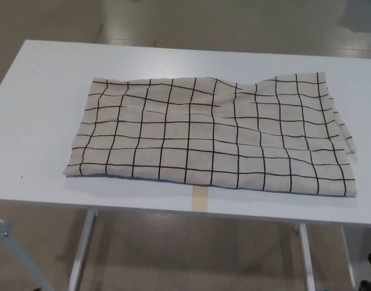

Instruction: Use the left hand to fold a white towel with checkered patterns in half.

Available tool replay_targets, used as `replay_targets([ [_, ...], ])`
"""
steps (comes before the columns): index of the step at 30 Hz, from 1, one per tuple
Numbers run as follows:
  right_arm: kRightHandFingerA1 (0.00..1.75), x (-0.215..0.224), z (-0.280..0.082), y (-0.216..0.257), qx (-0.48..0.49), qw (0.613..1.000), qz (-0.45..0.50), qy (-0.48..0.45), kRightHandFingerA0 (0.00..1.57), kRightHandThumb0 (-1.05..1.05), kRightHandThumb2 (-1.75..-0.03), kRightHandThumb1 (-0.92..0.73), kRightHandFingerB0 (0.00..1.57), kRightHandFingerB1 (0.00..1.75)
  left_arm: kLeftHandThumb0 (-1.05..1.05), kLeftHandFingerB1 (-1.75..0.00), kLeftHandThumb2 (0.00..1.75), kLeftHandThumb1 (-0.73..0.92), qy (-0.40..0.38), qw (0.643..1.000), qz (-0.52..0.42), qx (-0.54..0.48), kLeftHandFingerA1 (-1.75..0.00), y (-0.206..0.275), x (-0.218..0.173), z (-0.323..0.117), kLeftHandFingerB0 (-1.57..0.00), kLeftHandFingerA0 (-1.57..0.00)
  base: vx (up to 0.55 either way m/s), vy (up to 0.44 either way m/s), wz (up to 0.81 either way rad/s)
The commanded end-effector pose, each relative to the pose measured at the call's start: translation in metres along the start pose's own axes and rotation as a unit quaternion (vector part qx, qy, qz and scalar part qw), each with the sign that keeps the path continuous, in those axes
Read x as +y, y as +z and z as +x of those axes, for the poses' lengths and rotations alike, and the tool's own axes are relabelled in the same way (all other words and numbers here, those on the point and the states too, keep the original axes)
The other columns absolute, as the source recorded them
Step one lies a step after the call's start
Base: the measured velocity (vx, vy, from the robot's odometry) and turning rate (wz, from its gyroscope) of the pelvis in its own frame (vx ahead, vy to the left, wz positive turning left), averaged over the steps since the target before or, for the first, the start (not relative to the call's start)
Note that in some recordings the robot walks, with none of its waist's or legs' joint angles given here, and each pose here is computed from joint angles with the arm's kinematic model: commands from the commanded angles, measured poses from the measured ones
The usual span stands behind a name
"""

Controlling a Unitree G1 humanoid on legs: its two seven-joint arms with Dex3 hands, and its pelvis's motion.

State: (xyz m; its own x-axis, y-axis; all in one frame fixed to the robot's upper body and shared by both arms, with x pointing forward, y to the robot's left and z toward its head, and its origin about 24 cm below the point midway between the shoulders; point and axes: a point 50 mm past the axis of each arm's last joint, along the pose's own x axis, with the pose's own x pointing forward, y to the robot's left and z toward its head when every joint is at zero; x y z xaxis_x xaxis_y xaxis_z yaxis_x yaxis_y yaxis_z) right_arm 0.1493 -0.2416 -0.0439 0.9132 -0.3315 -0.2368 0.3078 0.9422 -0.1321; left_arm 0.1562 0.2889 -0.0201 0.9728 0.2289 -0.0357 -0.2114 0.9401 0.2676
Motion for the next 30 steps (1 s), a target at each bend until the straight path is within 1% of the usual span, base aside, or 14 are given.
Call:
replay_targets([
  [1,0.64,0.01,-0.018,-0.007,0.0,0.999,0.029,0.034,0.39,-0.23,-0.6,-0.67,0.43,0.53,-0.82,0.0,0.84,0.5,0.053,0.968,0.087,-0.227,-0.08,0.068,0.001,-0.021,0.0,0.0,0.0,0.0,0.0],
  [2,0.64,0.01,-0.019,-0.007,0.001,0.999,0.027,0.036,0.38,-0.23,-0.6,-0.67,0.42,0.53,-0.73,0.0,0.61,0.56,0.058,0.96,0.094,-0.257,0.0,0.08,0.002,-0.021,0.0,0.0,0.0,0.0,0.0],
  [4,0.64,0.01,-0.02,-0.009,0.002,0.999,0.025,0.039,0.38,-0.23,-0.6,-0.67,0.42,0.53,-0.73,0.0,0.61,0.56,0.064,0.948,0.104,-0.293,0.0,0.095,0.004,-0.022,0.0,0.0,0.0,0.0,0.0],
  [5,0.63,0.01,-0.017,-0.008,0.0,0.999,0.018,0.039,0.39,-0.23,-0.59,-0.68,0.42,0.53,-0.76,0.0,0.78,0.48,0.066,0.931,0.117,-0.339,-0.01,0.114,0.004,-0.014,0.0,0.0,0.0,0.0,0.0],
  [7,0.63,0.011,-0.012,-0.006,-0.006,0.999,0.007,0.04,0.39,-0.23,-0.6,-0.68,0.42,0.53,-0.75,0.0,0.77,0.48,0.068,0.902,0.142,-0.401,0.0,0.144,0.005,-0.002,0.0,0.0,0.0,0.0,0.0],
  [11,0.63,0.01,-0.019,-0.011,-0.004,0.999,0.007,0.037,0.38,-0.23,-0.6,-0.68,0.42,0.53,-0.68,0.0,0.74,0.45,0.055,0.89,0.166,-0.422,0.0,0.158,0.007,0.003,0.0,0.0,0.0,0.0,0.0],
  [13,0.62,0.009,-0.02,-0.013,0.003,0.999,0.005,0.034,0.39,-0.24,-0.6,-0.68,0.42,0.53,-0.63,-0.02,0.71,0.4,0.009,0.869,0.227,-0.44,-0.09,0.179,-0.002,0.024,0.0,0.0,0.0,0.0,0.0],
  [17,0.62,0.01,-0.02,-0.013,0.002,0.999,0.003,0.033,0.39,-0.24,-0.6,-0.68,0.42,0.53,-0.63,-0.02,0.71,0.4,-0.007,0.865,0.243,-0.44,-0.09,0.183,-0.005,0.031,0.0,0.0,0.0,0.0,0.0],
  [18,0.62,0.009,-0.022,-0.015,0.004,0.999,-0.001,0.031,0.39,-0.24,-0.6,-0.68,0.42,0.53,-0.55,-0.13,0.55,0.47,-0.033,0.865,0.249,-0.435,-0.14,0.186,-0.013,0.04,0.0,0.0,0.0,0.0,0.0],
  [19,0.62,0.008,-0.024,-0.018,0.008,1.0,-0.005,0.029,0.39,-0.24,-0.6,-0.68,0.42,0.53,-0.55,-0.13,0.55,0.47,-0.065,0.863,0.259,-0.428,-0.14,0.189,-0.022,0.052,0.0,0.0,0.0,0.0,0.0],
  [23,0.62,0.008,-0.025,-0.018,0.008,1.0,-0.006,0.028,0.39,-0.24,-0.6,-0.68,0.42,0.53,-0.55,-0.13,0.55,0.47,-0.072,0.862,0.262,-0.427,-0.14,0.19,-0.024,0.054,0.0,0.0,-0.01,-0.004,0.03],
  [24,0.62,0.008,-0.025,-0.019,0.006,1.0,-0.007,0.028,0.4,-0.24,-0.6,-0.68,0.42,0.53,-0.59,-0.13,0.76,0.38,-0.103,0.858,0.294,-0.409,-0.12,0.191,-0.034,0.068,0.0,0.0,0.0,0.0,0.0],
  [26,0.62,0.008,-0.027,-0.02,0.006,1.0,-0.007,0.027,0.4,-0.24,-0.6,-0.68,0.42,0.53,-0.6,-0.13,0.76,0.38,-0.156,0.841,0.363,-0.37,-0.12,0.19,-0.05,0.091,0.0,0.0,0.0,0.0,0.0],
  [30,0.63,0.008,-0.024,-0.019,0.003,1.0,0.001,0.029,0.39,-0.24,-0.6,-0.69,0.42,0.53,-0.63,-0.1,0.68,0.38,-0.2,0.83,0.403,-0.331,-0.07,0.185,-0.062,0.11,0.0,0.0,0.0,0.0,0.0],
])
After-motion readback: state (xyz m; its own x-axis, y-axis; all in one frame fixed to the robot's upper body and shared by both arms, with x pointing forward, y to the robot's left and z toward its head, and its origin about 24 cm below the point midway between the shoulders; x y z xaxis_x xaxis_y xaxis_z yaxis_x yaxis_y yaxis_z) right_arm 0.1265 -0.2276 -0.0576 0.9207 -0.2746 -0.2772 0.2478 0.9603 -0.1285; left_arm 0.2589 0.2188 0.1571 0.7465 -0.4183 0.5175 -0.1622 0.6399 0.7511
